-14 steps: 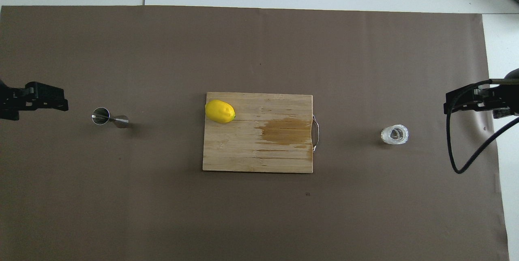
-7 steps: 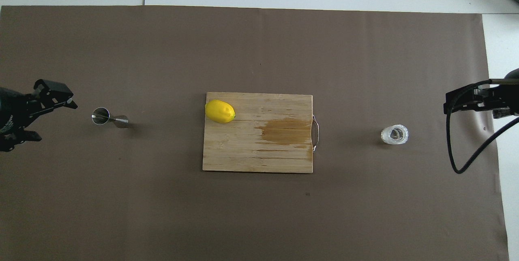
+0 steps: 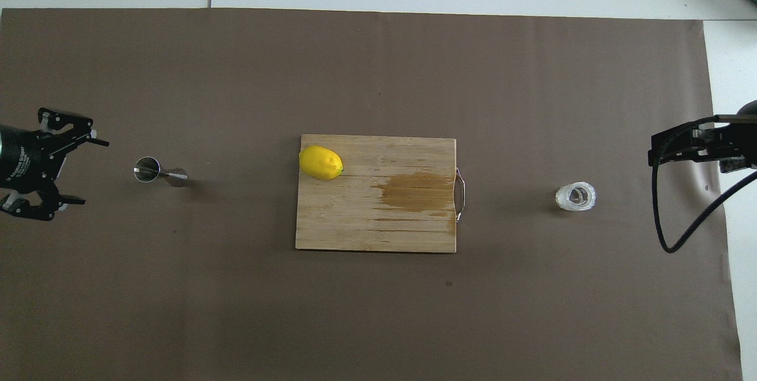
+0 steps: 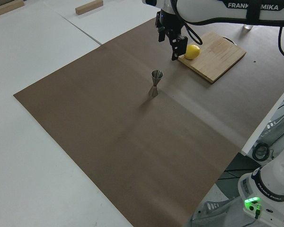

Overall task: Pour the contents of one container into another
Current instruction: 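Open the left gripper and move it toward the metal jigger, then lower the left gripper around the metal jigger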

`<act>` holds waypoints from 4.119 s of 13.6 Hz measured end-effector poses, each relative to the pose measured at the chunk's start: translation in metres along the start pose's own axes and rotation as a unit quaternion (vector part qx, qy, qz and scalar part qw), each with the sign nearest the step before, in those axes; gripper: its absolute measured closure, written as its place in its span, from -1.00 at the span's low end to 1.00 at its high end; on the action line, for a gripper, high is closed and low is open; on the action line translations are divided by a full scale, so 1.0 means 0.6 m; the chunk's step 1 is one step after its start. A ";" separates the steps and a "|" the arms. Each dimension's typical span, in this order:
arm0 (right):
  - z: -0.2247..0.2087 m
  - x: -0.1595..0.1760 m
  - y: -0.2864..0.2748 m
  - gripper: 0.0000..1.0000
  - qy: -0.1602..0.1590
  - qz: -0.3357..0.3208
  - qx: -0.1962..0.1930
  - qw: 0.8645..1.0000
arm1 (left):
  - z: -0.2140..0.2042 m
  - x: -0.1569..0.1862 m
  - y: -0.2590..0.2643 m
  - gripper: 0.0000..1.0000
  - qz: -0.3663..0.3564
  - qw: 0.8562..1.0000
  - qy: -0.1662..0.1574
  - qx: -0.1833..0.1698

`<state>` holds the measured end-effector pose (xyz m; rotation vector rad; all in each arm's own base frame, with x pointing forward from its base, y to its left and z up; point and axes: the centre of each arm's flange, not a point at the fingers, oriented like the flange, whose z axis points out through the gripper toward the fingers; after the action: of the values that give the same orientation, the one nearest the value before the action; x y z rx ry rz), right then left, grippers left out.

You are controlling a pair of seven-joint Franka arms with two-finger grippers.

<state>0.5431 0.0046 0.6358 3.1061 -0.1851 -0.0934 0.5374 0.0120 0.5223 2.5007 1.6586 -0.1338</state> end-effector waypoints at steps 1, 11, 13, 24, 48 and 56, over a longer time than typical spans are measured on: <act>-0.002 0.002 0.004 -1.00 0.005 0.002 0.001 1.000 | 0.024 0.018 0.006 -1.00 -0.010 1.000 -0.007 0.003; -0.016 0.012 0.049 -1.00 0.029 0.027 0.004 0.999 | 0.159 0.083 0.050 -1.00 -0.059 0.997 -0.042 -0.011; -0.016 0.012 0.047 -1.00 0.029 0.026 0.004 0.999 | 0.183 0.084 0.049 -1.00 -0.060 0.997 -0.048 0.001; -0.013 0.007 0.011 -1.00 0.023 0.006 0.003 1.000 | 0.240 0.063 0.034 -1.00 -0.060 0.998 -0.031 -0.015; 0.010 0.000 0.027 -1.00 -0.012 -0.006 -0.001 1.000 | 0.245 0.055 0.036 -0.07 -0.057 0.998 -0.028 -0.019; 0.010 0.000 0.027 -1.00 -0.012 -0.006 -0.001 1.000 | 0.249 0.048 0.030 -0.07 -0.055 0.998 -0.038 -0.001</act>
<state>0.5405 -0.0114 0.6301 3.1064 -0.1656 -0.1309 0.5656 0.0066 0.3718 2.3705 1.7653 -0.2358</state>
